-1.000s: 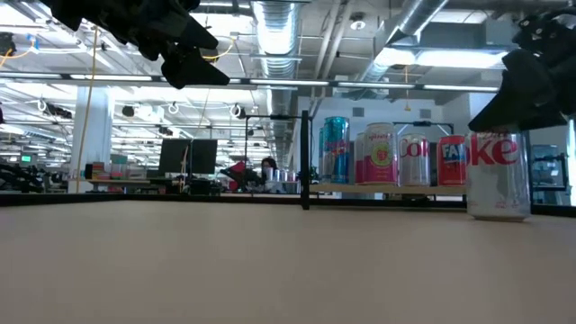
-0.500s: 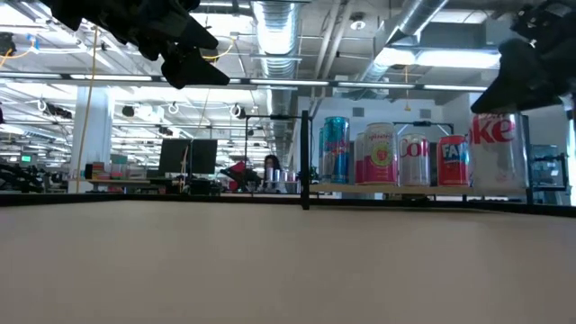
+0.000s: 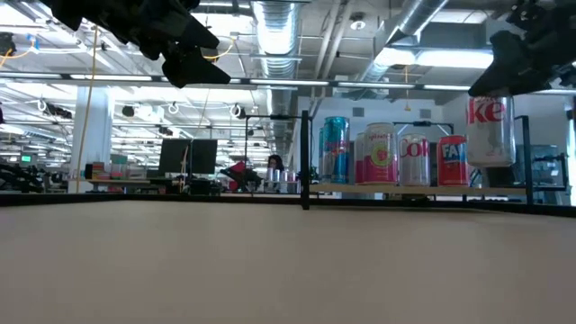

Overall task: Place canned beverage on shelf
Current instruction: Put the red-silver soda can on the shelf aligned with the red-silver soda can

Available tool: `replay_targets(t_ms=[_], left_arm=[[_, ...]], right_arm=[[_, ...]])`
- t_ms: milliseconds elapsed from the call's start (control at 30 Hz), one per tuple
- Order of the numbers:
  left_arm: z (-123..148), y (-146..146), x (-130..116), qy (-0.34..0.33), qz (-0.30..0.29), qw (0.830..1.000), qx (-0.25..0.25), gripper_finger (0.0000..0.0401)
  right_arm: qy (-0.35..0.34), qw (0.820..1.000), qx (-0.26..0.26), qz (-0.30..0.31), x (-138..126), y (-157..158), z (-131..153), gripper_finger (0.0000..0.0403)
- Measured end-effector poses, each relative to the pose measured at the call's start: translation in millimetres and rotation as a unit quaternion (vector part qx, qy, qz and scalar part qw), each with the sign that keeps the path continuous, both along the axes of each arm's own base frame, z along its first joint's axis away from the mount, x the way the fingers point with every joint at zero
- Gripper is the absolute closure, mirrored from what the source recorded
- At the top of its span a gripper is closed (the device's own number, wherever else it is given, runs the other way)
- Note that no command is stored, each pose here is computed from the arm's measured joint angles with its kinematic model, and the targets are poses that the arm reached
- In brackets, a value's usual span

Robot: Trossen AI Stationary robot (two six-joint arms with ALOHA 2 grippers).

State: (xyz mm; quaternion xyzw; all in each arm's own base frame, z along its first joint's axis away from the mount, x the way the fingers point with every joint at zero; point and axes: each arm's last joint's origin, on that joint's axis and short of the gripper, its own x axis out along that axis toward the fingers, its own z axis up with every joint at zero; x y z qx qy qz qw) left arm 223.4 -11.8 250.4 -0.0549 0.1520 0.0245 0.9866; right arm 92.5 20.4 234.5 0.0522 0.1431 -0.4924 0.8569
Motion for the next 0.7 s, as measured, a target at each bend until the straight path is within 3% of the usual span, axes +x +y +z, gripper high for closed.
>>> replay_targets(t_ms=[267, 700], left_arm=[[0, 1, 0, 0.000, 0.007, 1.000, 0.011, 0.0010], [0, 1, 0, 0.000, 0.006, 1.000, 0.012, 0.0010]], right_arm=[[-0.028, 0.999, 0.010, -0.017, 2, -11, 9, 0.0125], [0.022, 0.999, 0.011, -0.035, 35, -42, 4, 0.0125]])
